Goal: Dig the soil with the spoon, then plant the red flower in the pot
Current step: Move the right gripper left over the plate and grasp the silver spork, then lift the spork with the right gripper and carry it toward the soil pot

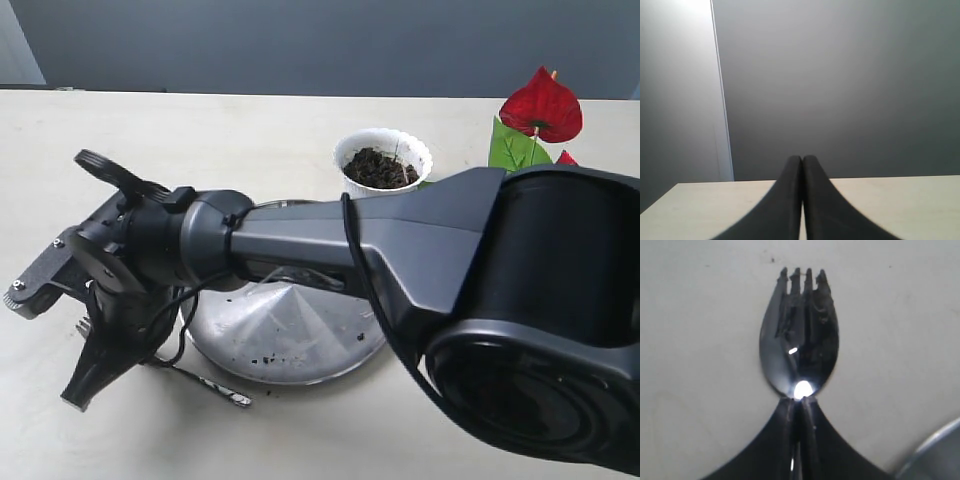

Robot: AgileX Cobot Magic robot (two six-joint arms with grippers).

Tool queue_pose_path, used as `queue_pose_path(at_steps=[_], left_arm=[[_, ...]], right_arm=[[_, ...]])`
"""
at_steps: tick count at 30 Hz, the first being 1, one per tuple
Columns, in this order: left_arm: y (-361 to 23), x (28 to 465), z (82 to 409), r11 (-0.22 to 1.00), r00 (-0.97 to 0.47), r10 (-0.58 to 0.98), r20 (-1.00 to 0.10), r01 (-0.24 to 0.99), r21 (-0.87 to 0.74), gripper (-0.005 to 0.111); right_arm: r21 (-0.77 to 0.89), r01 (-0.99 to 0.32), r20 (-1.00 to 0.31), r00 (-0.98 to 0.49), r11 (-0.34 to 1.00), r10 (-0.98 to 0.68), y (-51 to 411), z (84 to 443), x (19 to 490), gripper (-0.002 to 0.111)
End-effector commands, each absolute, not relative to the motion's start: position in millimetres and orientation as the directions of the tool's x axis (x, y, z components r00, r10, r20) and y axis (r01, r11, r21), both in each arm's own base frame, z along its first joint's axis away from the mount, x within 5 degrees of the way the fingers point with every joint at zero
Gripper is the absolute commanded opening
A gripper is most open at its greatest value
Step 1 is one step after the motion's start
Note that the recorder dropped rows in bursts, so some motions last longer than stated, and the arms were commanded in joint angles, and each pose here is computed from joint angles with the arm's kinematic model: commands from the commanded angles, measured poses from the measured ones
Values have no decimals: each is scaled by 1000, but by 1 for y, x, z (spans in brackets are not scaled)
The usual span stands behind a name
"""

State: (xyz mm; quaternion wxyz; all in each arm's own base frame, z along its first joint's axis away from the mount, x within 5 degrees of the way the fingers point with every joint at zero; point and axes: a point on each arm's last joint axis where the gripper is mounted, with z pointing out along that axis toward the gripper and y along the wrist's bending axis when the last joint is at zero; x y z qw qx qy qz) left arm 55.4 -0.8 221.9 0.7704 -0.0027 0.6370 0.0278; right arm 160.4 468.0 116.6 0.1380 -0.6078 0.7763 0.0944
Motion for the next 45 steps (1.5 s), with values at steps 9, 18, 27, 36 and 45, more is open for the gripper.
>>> queue_pose_path(at_steps=[9,18,27,36,45], left_arm=[[-2,55,224,999,201,27,-979,-34,21,0],[-2,55,224,999,201,27,-979,-34,21,0],[-2,55,224,999,201,27,-979,-34,21,0],[-2,55,224,999,201,27,-979,-34,21,0],[-2,55,224,999,201,27,-979,-34,21,0]], right_arm=[[111,-965,-318,-261,237,-912,457,179,141,-1],[-191,-973,-275,-77,133,-958,431,230,157,-1],[-639,-759,-24,-137,120,-990,390,235,222,-1],[-698,-688,71,-343,198,-937,320,217,303,-1],[-722,-686,219,-357,96,-908,286,206,325,-1]])
